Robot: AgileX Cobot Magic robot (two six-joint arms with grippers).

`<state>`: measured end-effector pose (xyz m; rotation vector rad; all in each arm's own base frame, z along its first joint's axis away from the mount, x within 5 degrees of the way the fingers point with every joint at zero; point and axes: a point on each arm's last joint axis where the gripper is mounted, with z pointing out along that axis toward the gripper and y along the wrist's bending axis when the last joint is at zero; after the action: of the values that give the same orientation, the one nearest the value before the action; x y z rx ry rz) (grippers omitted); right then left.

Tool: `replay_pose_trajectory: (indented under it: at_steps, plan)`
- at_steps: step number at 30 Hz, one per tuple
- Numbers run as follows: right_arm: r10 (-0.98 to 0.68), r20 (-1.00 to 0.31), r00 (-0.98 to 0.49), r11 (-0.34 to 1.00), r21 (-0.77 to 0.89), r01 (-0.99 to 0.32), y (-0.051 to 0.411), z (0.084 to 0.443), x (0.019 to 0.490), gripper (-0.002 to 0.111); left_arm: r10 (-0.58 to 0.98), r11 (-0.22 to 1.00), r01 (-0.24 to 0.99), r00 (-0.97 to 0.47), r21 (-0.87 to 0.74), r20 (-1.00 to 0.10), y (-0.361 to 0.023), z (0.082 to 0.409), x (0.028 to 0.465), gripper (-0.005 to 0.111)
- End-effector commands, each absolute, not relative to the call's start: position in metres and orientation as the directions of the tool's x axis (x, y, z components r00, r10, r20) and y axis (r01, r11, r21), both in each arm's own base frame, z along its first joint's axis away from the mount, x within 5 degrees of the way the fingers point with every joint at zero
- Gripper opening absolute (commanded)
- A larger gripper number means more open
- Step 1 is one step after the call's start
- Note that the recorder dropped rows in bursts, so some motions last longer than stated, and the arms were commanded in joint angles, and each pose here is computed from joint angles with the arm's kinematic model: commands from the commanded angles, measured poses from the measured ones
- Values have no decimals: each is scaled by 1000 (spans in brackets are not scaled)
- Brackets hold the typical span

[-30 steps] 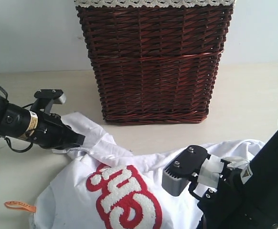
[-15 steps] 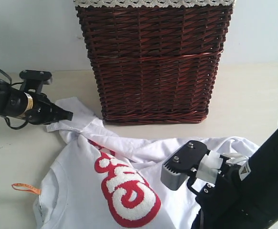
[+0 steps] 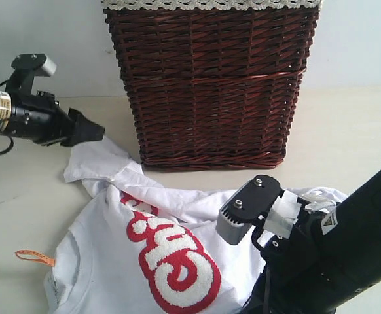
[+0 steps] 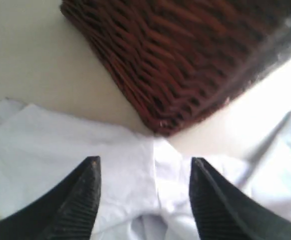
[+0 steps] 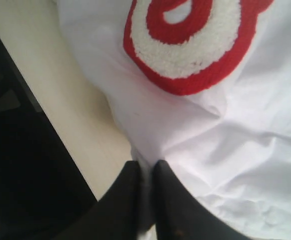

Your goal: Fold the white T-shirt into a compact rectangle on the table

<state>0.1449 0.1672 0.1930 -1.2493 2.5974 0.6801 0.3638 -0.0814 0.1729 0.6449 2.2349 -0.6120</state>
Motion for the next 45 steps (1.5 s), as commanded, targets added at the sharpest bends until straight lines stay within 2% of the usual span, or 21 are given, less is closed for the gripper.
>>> replay_pose_trajectory:
  at_steps: [1, 4, 5, 10, 14, 17, 22, 24, 26, 34, 37, 39, 41, 45]
  plan:
    - [-691, -363, -626, 539, 318, -780, 168, 193, 145, 13, 586, 656, 752, -457, 60, -670, -79, 137, 338, 54]
    - [-684, -364, -632, 542, 327, -774, 168, 193, 145, 13, 776, 501, 832, -310, 239, -549, -82, 113, 335, 54]
    - [-683, -364, -634, 543, 328, -773, 168, 193, 145, 13, 798, 486, 832, -298, 268, -523, -85, 107, 336, 54]
    - [-683, -361, -635, 542, 332, -772, 168, 193, 144, 13, 795, 590, 708, -429, 388, -428, -88, 95, 361, 54]
    - [-683, -361, -635, 542, 332, -772, 168, 193, 144, 13, 785, 598, 712, -428, 368, -448, -91, 92, 365, 52]
    - [-683, -361, -635, 542, 332, -772, 168, 193, 145, 13, 777, 588, 735, -399, 337, -486, -97, 93, 365, 38]
    - [-683, -361, -635, 542, 332, -772, 168, 193, 145, 13, 797, 585, 709, -410, 395, -443, -91, 99, 366, 0]
    - [-683, -361, -635, 542, 332, -772, 168, 193, 145, 13, 795, 599, 677, -443, 427, -414, -85, 102, 367, 0]
    - [-683, -361, -635, 542, 332, -772, 168, 193, 145, 13, 780, 619, 657, -452, 430, -432, -85, 109, 368, 0]
    - [-682, -362, -636, 543, 333, -771, 168, 193, 144, 13, 641, 614, 746, -282, 257, -714, -119, 148, 370, 0]
    - [-682, -362, -636, 543, 333, -771, 168, 193, 144, 13, 577, 586, 785, -230, 201, -784, -131, 154, 374, 0]
    - [-683, -360, -636, 542, 334, -771, 168, 193, 144, 13, 530, 612, 774, -250, 161, -810, -135, 152, 380, 0]
    - [-684, -358, -636, 541, 335, -771, 168, 193, 144, 13, 479, 656, 744, -280, 128, -832, -136, 149, 386, 6]
    - [-684, -358, -636, 541, 335, -771, 168, 193, 144, 13, 434, 715, 690, -311, 113, -845, -133, 149, 391, 36]
